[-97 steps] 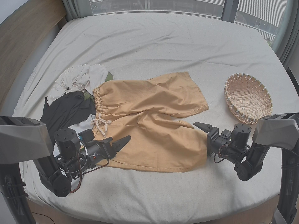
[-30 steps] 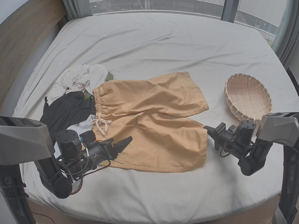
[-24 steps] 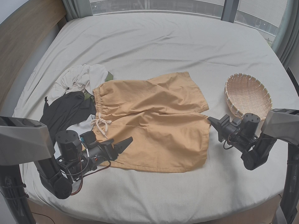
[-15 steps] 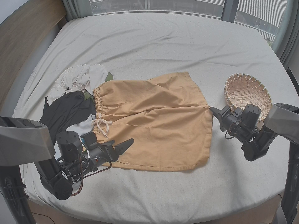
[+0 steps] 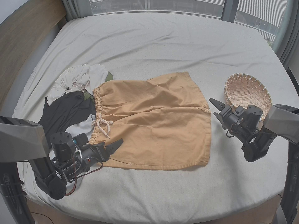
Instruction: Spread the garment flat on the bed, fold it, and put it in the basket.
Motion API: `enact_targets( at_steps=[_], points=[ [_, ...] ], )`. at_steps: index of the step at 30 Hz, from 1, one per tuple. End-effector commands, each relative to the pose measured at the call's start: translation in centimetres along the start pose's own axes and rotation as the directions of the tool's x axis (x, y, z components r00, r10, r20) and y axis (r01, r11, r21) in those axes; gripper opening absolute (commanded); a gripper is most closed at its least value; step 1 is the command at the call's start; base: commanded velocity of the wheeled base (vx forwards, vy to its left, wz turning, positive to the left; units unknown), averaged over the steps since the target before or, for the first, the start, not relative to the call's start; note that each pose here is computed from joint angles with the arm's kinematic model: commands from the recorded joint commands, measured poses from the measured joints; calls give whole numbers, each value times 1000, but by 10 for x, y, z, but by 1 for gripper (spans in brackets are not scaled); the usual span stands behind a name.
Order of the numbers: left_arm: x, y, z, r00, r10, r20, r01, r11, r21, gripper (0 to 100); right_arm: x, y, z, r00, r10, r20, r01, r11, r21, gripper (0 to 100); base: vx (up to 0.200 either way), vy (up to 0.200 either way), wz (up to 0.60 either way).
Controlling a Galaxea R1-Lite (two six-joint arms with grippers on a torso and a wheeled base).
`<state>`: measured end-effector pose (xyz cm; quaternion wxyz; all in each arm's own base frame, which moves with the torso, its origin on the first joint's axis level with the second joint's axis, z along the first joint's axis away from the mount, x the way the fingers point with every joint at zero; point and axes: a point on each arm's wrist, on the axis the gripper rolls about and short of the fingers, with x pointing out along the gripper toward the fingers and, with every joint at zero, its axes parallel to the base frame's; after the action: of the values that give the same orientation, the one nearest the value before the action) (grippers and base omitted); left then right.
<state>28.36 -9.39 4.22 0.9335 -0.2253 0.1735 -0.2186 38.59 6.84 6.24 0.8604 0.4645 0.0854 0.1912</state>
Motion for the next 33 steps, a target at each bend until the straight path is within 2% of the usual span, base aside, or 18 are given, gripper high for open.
enact_targets(
  at_steps=[1,7,17,20,27,33],
  points=[
    [-20,22,4,995,95,-1,-95,995,-34,100,-32,35,-12,998,32,-46,-33,999,-21,100,0,0,0],
    [-32,34,1,988,151,-17,-152,987,-53,100,-56,54,-22,995,35,-94,-38,999,-29,100,0,0,0],
    [-53,52,4,972,235,-20,-236,967,-92,100,-60,52,-26,994,18,-107,-22,999,-30,100,0,0,0],
    [-54,52,1,971,236,-34,-238,966,-96,100,-61,51,-27,994,14,-111,-18,999,-29,100,0,0,0],
    [-43,48,-2,984,170,-60,-175,980,-93,100,-62,51,-29,993,12,-118,-15,999,-28,100,0,0,0],
    [-30,56,-9,981,178,-78,-185,978,-94,100,-65,49,-30,992,0,-124,-3,1000,-26,100,0,0,0]
  ],
)
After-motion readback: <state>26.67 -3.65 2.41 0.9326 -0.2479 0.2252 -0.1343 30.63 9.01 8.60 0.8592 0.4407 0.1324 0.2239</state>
